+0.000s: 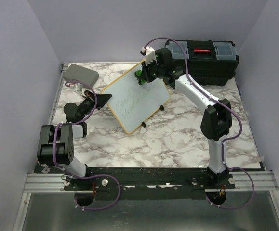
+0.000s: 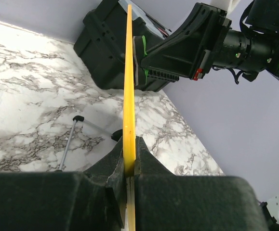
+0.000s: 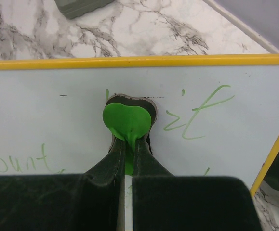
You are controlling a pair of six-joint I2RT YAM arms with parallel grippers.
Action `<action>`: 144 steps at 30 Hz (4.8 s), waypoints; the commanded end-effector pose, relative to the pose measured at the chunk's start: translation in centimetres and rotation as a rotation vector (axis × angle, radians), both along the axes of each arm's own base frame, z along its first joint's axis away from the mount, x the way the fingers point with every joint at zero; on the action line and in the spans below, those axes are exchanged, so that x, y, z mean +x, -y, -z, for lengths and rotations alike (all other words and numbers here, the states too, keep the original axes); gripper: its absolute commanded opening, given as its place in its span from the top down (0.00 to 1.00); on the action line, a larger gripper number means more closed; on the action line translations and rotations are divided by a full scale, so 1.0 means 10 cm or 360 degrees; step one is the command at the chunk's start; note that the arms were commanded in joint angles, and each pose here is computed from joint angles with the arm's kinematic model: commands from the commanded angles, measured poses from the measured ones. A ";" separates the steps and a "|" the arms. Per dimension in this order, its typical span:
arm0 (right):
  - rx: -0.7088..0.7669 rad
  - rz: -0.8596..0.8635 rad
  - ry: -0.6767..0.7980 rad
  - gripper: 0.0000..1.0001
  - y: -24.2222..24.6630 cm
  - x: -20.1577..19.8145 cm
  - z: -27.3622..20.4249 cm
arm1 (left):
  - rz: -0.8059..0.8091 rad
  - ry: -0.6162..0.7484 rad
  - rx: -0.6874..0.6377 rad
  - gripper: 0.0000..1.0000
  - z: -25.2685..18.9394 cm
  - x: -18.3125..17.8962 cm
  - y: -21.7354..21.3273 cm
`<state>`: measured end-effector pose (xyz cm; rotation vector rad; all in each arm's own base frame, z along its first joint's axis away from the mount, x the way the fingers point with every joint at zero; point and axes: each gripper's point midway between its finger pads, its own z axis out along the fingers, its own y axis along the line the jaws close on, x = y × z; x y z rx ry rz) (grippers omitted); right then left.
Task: Erase the whiteboard
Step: Erase the whiteboard at the whiteboard stand.
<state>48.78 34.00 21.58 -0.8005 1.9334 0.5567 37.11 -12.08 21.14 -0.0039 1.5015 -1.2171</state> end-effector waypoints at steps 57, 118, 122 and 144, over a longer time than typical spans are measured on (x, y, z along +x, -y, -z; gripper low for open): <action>0.0026 -0.0396 -0.0174 0.99 -0.18 -0.39 0.23 | 0.0102 0.0053 0.0078 1.00 0.00 -0.11 0.08; 0.0095 -0.0128 -0.0124 0.99 -0.15 0.10 -0.04 | 0.0099 0.0020 0.0114 1.00 0.07 -0.11 0.11; 0.0056 -0.0234 -0.0185 0.99 -0.21 -0.04 0.07 | 0.0099 0.0019 0.0116 1.00 0.07 -0.11 0.11; -0.0053 0.0060 -0.0196 0.99 0.29 0.14 0.33 | 0.0100 0.0017 0.0122 1.00 0.08 -0.11 0.12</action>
